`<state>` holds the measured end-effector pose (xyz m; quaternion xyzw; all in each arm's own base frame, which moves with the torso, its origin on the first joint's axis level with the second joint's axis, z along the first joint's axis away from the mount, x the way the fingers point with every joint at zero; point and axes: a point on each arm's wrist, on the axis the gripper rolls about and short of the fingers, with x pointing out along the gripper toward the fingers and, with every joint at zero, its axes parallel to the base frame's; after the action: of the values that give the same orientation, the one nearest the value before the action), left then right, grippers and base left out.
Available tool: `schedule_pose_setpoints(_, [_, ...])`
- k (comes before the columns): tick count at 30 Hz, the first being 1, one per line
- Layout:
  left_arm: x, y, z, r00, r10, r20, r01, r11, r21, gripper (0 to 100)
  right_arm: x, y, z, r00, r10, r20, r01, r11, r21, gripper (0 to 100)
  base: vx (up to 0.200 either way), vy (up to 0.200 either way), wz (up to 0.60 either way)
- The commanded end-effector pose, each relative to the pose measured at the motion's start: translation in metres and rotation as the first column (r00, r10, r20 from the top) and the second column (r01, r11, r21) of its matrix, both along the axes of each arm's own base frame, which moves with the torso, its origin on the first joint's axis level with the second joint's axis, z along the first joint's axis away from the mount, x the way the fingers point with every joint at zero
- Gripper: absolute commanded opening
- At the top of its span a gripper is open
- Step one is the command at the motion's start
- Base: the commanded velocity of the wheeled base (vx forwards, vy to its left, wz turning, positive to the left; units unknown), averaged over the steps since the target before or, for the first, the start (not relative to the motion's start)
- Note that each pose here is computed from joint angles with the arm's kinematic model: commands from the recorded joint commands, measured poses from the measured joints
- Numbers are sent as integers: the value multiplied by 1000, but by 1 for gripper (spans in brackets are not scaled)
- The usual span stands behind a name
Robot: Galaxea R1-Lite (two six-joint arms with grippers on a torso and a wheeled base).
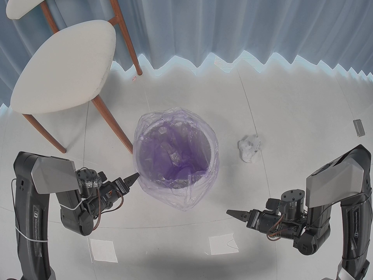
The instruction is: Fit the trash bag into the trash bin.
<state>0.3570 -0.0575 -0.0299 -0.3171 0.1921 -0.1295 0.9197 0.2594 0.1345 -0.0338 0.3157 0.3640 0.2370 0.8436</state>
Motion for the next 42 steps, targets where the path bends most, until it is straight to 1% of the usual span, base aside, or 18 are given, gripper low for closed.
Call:
schedule_pose_setpoints(1, [8, 2, -15, 1000, 12, -13, -12, 1000, 2, 100, 1, 1, 1, 1000, 2, 14, -2, 1000, 7, 100, 0, 0, 0])
schedule_pose_setpoints(9, [26, 2, -47, 996, 86, -14, -86, 996, 29, 100, 1, 0, 1, 1000, -1, 16, 1, 1000, 7, 100, 0, 0, 0])
schedule_pose_setpoints(16, [23, 2, -43, 996, 85, -16, -85, 996, 28, 100, 1, 0, 1, 1000, -1, 16, 1, 1000, 7, 100, 0, 0, 0])
schedule_pose_setpoints(18, [20, 1, -33, 996, 86, -3, -86, 996, 29, 100, 1, 0, 1, 1000, -1, 15, 1, 1000, 7, 100, 0, 0, 0])
schedule_pose_setpoints(19, [18, 2, -20, 996, 92, 16, -92, 995, 25, 100, 1, 0, 1, 1000, 0, 14, 0, 1000, 7, 100, 0, 0, 0])
schedule_pose_setpoints(20, [17, 2, -17, 995, 95, 21, -95, 995, 25, 100, 1, 0, 1, 1000, -1, 15, 1, 1000, 7, 100, 0, 0, 0])
schedule_pose_setpoints(22, [10, 4, 21, 988, 126, 86, -127, 992, 6, 100, 1, 0, 2, 1000, -3, 17, 3, 1000, 8, 100, 0, 0, 0])
schedule_pose_setpoints(24, [6, 4, 42, 983, 130, 128, -130, 991, -8, 100, 1, -1, 2, 1000, -7, 15, 6, 1000, 8, 100, 0, 0, 0])
schedule_pose_setpoints(25, [-1, 3, 67, 975, 135, 179, -133, 991, -26, 100, 1, -1, 2, 1000, -6, 15, 6, 1000, 11, 100, 0, 0, 0])
schedule_pose_setpoints(27, [-14, -3, 102, 959, 137, 249, -124, 990, -67, 100, 1, -1, 4, 1000, -10, 16, 9, 1000, 18, 100, 0, 0, 0])
schedule_pose_setpoints(29, [-31, -11, 138, 937, 135, 323, -102, 988, -118, 100, 1, -1, 7, 1000, -11, 18, 11, 1000, 26, 100, 0, 0, 0])
schedule_pose_setpoints(31, [-51, -13, 179, 895, 135, 426, -70, 984, -164, 100, 1, -1, 16, 999, -18, 33, 17, 999, 49, 100, 0, 0, 0])
schedule_pose_setpoints(32, [-51, -13, 179, 895, 135, 426, -70, 984, -164, 100, 1, -1, 16, 999, -18, 33, 17, 999, 49, 100, 0, 0, 0])
schedule_pose_setpoints(33, [-66, -10, 209, 852, 137, 505, -44, 981, -191, 100, -1, -3, 29, 999, -35, 42, 31, 996, 86, 100, 0, 0, 0])
schedule_pose_setpoints(35, [-74, -9, 221, 834, 121, 538, -16, 981, -196, 100, -3, -4, 43, 997, -44, 58, 37, 991, 125, 100, 0, 0, 0])
schedule_pose_setpoints(38, [-79, -12, 219, 842, 89, 532, 14, 982, -187, 100, -5, -4, 56, 994, -42, 102, 27, 990, 141, 100, 0, 0, 0])
schedule_pose_setpoints(40, [-81, -12, 219, 843, 73, 533, 30, 983, -181, 100, -6, -3, 66, 986, -30, 163, 9, 992, 126, 100, 0, 0, 0])
schedule_pose_setpoints(42, [-82, -16, 218, 846, 53, 531, 50, 983, -176, 100, -5, -4, 77, 979, -30, 203, 1, 990, 141, 100, 0, 0, 0])
